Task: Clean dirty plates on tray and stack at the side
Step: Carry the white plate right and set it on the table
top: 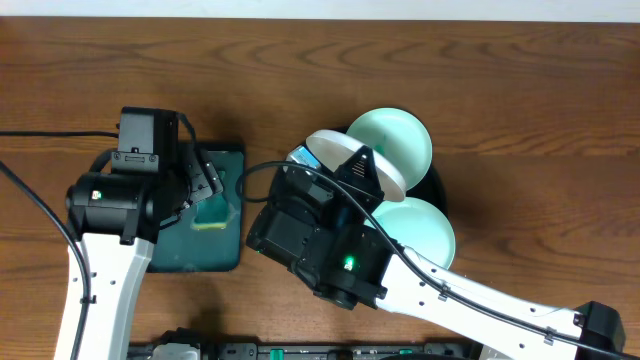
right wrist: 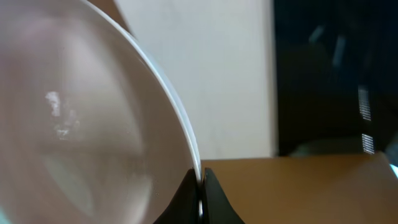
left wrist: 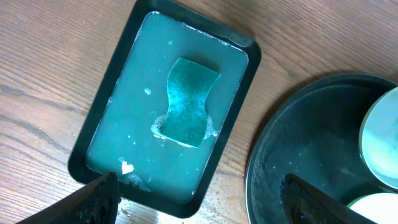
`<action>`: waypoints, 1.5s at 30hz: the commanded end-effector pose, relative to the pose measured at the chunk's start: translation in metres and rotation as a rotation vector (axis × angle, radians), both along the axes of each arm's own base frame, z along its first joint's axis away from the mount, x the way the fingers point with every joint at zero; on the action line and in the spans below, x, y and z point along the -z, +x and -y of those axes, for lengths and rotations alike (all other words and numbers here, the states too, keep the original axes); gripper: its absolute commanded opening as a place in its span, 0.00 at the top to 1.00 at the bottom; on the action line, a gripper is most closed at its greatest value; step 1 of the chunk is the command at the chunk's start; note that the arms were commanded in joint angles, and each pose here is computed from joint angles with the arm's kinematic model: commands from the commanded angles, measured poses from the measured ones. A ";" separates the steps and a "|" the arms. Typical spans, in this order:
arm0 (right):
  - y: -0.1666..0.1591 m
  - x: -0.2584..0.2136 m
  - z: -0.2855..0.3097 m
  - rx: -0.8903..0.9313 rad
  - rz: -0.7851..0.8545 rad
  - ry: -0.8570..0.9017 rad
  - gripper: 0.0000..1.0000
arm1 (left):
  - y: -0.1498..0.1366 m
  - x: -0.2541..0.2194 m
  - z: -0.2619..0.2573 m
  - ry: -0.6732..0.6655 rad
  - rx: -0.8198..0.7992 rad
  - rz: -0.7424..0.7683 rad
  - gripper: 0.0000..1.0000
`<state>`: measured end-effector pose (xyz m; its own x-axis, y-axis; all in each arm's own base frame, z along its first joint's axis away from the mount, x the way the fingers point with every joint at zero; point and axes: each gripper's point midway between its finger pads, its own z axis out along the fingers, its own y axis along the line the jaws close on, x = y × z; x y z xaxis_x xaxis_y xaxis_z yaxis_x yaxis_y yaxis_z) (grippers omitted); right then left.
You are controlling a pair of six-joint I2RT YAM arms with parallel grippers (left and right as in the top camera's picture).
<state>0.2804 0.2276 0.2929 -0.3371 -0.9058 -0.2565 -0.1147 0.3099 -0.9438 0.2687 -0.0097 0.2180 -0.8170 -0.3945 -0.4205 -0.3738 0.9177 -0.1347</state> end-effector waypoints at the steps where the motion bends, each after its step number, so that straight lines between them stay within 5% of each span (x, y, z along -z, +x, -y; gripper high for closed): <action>1: 0.000 0.023 -0.017 -0.076 -0.170 0.183 0.99 | 0.001 0.001 -0.001 0.006 -0.002 -0.001 0.17; 9: -0.010 0.040 -0.019 -0.037 -0.238 0.351 0.99 | 0.001 0.001 -0.001 0.006 -0.001 0.000 0.17; 14: -0.007 0.075 -0.013 0.033 -0.461 0.551 0.99 | 0.002 0.001 -0.001 0.005 -0.002 0.001 0.17; 25: 0.053 0.104 0.045 0.288 -0.860 1.283 0.99 | -0.001 0.002 -0.001 0.006 -0.002 -0.011 0.17; 33: 0.100 0.097 0.191 0.600 -0.632 1.630 0.99 | -0.001 0.002 -0.001 0.006 -0.002 -0.011 0.17; 45: 0.073 0.130 0.394 1.059 -0.252 1.818 0.99 | -0.001 0.002 -0.001 0.006 -0.002 -0.010 0.17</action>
<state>0.3575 -0.1406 0.1804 -0.6356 0.6881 -0.3501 0.5647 0.7236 0.3969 0.2682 -0.0096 0.2174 -0.8185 -0.3947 -0.4175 -0.3746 0.9176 -0.1331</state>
